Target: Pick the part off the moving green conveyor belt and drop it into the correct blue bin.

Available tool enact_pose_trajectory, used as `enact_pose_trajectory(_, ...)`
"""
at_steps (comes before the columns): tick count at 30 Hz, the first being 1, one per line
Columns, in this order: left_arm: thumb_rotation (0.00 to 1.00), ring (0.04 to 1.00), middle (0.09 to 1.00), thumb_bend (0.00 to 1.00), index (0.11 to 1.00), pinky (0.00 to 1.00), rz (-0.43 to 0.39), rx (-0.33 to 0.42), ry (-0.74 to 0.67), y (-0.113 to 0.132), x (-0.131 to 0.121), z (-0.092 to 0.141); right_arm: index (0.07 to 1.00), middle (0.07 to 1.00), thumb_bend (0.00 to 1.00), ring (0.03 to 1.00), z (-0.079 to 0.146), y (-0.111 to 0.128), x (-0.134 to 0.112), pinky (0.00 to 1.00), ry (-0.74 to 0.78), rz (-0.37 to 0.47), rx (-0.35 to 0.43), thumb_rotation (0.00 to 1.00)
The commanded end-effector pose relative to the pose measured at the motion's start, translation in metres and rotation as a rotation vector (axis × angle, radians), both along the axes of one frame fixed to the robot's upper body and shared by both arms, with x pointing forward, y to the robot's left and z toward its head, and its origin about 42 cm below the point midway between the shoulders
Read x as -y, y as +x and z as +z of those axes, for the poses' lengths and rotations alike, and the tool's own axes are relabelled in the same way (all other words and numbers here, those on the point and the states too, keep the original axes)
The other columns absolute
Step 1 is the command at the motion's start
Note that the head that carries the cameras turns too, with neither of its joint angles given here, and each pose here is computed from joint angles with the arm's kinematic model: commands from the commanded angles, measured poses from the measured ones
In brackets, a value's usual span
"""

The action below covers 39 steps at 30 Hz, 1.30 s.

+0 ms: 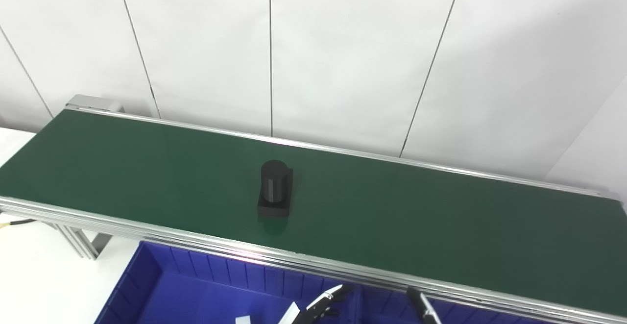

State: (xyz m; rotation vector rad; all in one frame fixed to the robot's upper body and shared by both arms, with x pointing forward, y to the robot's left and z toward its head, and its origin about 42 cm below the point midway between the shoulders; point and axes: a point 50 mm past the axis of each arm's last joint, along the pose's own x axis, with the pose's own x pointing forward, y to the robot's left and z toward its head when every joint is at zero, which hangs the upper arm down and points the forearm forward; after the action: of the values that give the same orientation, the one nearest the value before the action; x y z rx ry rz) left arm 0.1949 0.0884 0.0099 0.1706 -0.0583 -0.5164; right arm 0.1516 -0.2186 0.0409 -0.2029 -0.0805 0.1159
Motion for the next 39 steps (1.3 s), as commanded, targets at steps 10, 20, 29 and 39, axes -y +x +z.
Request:
enact_pose_trajectory(10, 0.95, 0.903, 0.921, 1.00, 0.889, 0.82, 0.005, 0.054, -0.043, 0.013, 0.005, 0.009, 0.956, 0.924, 1.00, 0.921, 0.065, 0.015, 0.004, 0.89, 0.005, 0.053, 0.273, 0.90)
enact_pose_trajectory(20, 0.96, 0.911, 0.924, 1.00, 0.896, 0.83, 0.000, 0.045, -0.042, 0.015, 0.008, 0.007, 0.966, 0.936, 1.00, 0.923, 0.085, 0.061, 0.022, 0.91, -0.007, 0.039, 0.369, 0.88)
enact_pose_trajectory(29, 0.96, 0.914, 0.926, 1.00, 0.895, 0.84, -0.002, 0.042, -0.035, 0.018, 0.012, 0.004, 0.995, 0.936, 1.00, 0.912, 0.083, 0.100, 0.044, 0.85, 0.009, 0.011, 0.357, 0.87)
enact_pose_trajectory(39, 0.95, 0.904, 0.917, 1.00, 0.891, 0.82, 0.005, 0.047, -0.033, 0.021, 0.017, 0.004, 1.000, 0.931, 1.00, 0.889, 0.090, 0.152, 0.056, 0.81, 0.045, 0.029, 0.361, 0.73)
